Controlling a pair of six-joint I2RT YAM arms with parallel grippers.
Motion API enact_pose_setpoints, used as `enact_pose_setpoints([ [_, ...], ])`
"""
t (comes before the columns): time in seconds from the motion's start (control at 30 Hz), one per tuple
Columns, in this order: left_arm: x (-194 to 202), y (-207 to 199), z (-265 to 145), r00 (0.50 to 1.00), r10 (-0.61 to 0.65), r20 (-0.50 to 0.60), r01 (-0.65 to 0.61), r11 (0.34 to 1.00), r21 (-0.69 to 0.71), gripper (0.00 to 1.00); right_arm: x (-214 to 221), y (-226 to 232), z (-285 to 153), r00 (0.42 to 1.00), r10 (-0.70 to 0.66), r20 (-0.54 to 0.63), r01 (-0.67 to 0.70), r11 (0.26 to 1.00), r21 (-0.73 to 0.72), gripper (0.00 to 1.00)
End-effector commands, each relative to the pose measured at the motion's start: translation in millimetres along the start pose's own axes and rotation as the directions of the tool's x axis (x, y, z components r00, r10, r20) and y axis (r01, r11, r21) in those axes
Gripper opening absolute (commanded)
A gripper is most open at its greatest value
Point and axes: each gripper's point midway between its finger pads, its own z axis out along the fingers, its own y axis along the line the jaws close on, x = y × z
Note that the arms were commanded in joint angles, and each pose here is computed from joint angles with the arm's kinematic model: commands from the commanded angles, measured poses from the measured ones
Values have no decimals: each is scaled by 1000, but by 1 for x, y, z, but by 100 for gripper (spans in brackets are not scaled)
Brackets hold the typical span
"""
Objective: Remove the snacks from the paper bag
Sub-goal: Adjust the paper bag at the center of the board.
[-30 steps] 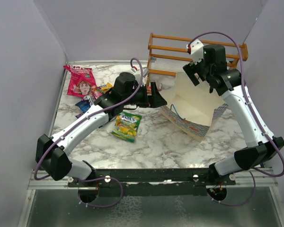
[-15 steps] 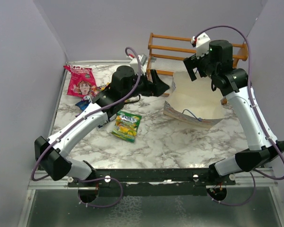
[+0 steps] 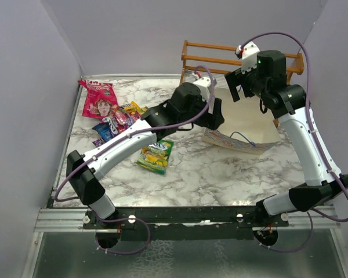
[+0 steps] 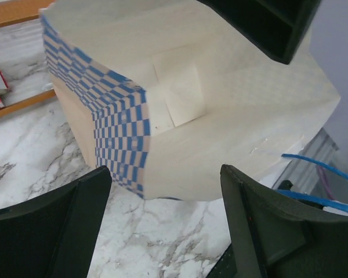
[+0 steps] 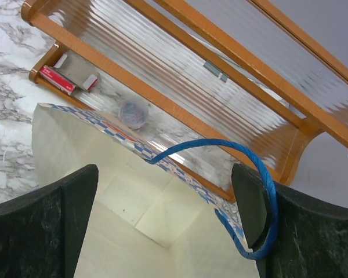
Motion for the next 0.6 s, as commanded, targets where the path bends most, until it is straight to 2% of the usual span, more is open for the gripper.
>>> enact_pose_setpoints([
  [0.0,-2,1,7,991,130,14,-126,978,-164,75,-8,2,-18,999,27,39,-26,999,-28,99],
  [0.1,-2,15,12,986,166,27,-155,956,-248,68,-6,1,-20,999,35,42,-34,999,-22,99],
  [0.27,-2,18,21,979,186,86,-161,958,-239,52,-4,-1,-23,998,32,46,-32,999,-9,99],
  [0.33,5,23,28,979,194,59,-173,951,-256,46,-7,0,-25,998,17,57,-16,1000,-22,99],
  [0.47,26,32,40,980,196,-26,-195,942,-275,26,-11,8,-29,996,-56,64,61,994,-87,95],
  [0.57,35,38,35,978,194,-75,-208,933,-295,12,0,0,-26,994,-106,16,106,993,-50,95],
])
